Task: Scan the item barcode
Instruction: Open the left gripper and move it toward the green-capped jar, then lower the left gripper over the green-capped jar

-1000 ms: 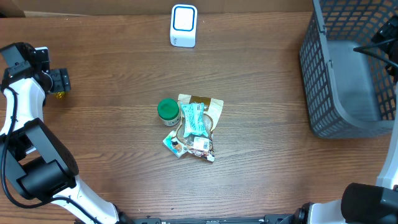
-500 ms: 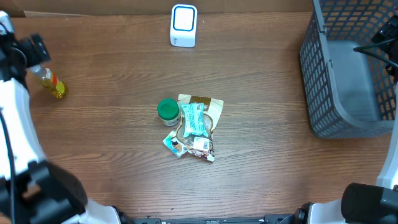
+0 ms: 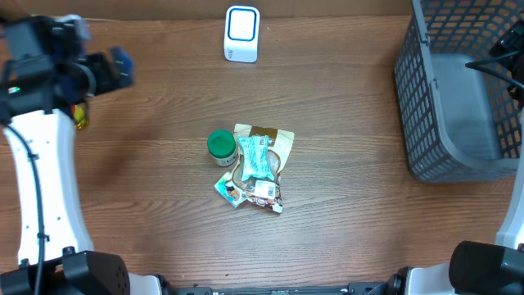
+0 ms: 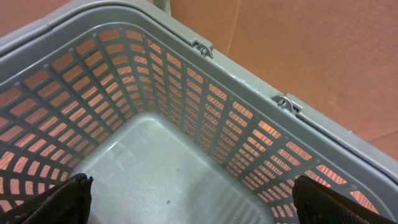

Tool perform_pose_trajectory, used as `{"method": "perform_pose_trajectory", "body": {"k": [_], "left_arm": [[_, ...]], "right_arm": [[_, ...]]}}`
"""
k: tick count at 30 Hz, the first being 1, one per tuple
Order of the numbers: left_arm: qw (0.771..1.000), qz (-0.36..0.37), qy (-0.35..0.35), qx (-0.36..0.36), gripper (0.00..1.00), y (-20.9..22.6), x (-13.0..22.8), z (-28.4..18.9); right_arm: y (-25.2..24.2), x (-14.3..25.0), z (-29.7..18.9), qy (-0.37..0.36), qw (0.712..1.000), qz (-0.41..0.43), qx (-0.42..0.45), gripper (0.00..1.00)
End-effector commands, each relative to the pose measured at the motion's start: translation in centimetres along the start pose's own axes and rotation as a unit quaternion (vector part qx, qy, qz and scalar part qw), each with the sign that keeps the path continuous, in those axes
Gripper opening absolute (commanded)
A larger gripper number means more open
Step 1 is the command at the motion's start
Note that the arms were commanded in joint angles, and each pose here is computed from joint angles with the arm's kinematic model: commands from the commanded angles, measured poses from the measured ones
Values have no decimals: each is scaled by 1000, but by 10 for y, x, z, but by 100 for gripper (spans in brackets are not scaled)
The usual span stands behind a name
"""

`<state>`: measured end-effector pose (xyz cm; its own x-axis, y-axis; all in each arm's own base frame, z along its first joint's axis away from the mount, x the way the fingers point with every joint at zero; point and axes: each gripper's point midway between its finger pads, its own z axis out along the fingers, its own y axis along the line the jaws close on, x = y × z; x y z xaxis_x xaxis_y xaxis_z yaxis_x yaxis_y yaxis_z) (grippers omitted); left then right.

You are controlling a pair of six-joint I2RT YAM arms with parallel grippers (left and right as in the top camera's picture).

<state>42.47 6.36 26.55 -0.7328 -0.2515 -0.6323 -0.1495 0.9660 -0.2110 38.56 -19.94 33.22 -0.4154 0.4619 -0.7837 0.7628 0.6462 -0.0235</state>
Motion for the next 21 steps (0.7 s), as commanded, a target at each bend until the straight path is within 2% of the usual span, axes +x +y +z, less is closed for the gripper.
{"method": "perform_pose_trajectory", "body": {"k": [1,5,11,17,21], "left_arm": [[999,25,19,44,100,-46,13,-5],[994,68,39,73,100,-90,29,-1],[986,110,78,100,100,-131,58,1],[980,126,145,50,100,-134,94,18],[967,145,207,30,100,-134,125,33]], "right_arm": [[-2,-4,-2,-7,1000,1,5,100],[-2,-4,-2,-7,1000,1,5,100],[-2,-4,-2,-7,1000,1,5,100],[-2,-4,-2,-7,1000,1,5,100],[-2,-4,-2,-7,1000,1,5,100]]}}
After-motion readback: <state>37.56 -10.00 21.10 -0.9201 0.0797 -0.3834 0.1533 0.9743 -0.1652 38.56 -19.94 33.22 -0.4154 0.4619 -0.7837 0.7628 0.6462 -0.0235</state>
